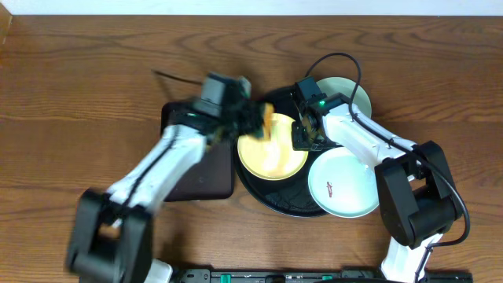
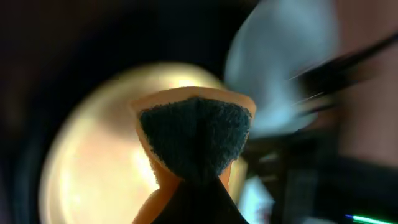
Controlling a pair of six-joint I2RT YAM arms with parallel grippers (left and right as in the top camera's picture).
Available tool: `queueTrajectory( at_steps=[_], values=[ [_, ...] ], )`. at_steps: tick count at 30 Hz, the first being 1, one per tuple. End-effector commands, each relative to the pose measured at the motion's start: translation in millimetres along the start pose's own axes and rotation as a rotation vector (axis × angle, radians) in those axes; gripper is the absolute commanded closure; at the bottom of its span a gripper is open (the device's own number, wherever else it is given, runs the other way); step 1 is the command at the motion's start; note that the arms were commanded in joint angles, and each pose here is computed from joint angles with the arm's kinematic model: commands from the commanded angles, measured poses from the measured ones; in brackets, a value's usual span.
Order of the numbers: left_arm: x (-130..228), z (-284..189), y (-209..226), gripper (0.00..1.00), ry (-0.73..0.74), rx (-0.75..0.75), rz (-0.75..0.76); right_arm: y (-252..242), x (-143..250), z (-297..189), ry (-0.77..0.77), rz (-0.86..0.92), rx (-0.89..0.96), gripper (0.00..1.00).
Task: Clean dirty plates on tray and stack at the side
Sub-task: 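Return the sponge with left gripper above the small black tray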
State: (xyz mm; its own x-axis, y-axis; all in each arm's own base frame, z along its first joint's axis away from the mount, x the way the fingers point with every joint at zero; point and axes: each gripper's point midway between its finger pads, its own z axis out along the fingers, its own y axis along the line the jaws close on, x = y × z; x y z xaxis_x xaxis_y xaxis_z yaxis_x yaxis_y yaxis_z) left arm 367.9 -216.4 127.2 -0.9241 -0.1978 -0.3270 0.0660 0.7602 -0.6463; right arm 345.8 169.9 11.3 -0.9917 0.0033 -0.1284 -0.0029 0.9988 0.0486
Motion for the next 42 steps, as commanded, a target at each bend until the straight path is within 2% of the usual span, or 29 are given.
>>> queueTrajectory(
  at_steps=[1, 4, 6, 10, 14, 20, 26, 28, 30, 38, 42],
  values=[
    [-25, -56, -30, 0.92, -0.094, 0.099, -0.007, -4, 1, -2, -0.004, -0.002, 0.003, 0.99],
    [-25, -81, -18, 0.92, -0.113, 0.06, -0.022, -4, 1, -2, -0.004, -0.002, 0.003, 0.99],
    [-21, -92, 3, 0.92, -0.117, -0.029, -0.031, -4, 1, -2, -0.004, -0.003, 0.003, 0.99],
    [-4, -107, 80, 0.92, -0.113, -0.406, -0.098, -4, 1, -2, -0.005, -0.003, 0.003, 0.99],
    [13, -108, 130, 0.92, -0.096, -0.632, -0.118, -3, 1, -2, -0.007, -0.003, 0.001, 0.99],
    [27, -75, 163, 0.92, -0.053, -0.664, -0.115, -3, 1, -2, -0.006, -0.004, 0.002, 0.98],
    [25, -50, 180, 0.92, -0.013, -0.673, -0.066, -3, 2, 5, -0.019, -0.004, -0.004, 0.9],
    [27, -46, 183, 0.92, -0.001, -0.679, -0.07, -3, 2, 6, -0.024, -0.004, -0.006, 0.91],
    [29, -46, 184, 0.92, 0.01, -0.682, -0.066, -3, 0, 6, -0.031, -0.02, -0.005, 0.99],
    [30, -46, 185, 0.92, 0.026, -0.684, -0.029, -3, -1, 6, -0.034, -0.03, -0.002, 0.99],
    [30, -46, 185, 0.92, 0.028, -0.684, -0.026, -2, -11, -13, -0.086, -0.1, -0.004, 0.99]
  ],
)
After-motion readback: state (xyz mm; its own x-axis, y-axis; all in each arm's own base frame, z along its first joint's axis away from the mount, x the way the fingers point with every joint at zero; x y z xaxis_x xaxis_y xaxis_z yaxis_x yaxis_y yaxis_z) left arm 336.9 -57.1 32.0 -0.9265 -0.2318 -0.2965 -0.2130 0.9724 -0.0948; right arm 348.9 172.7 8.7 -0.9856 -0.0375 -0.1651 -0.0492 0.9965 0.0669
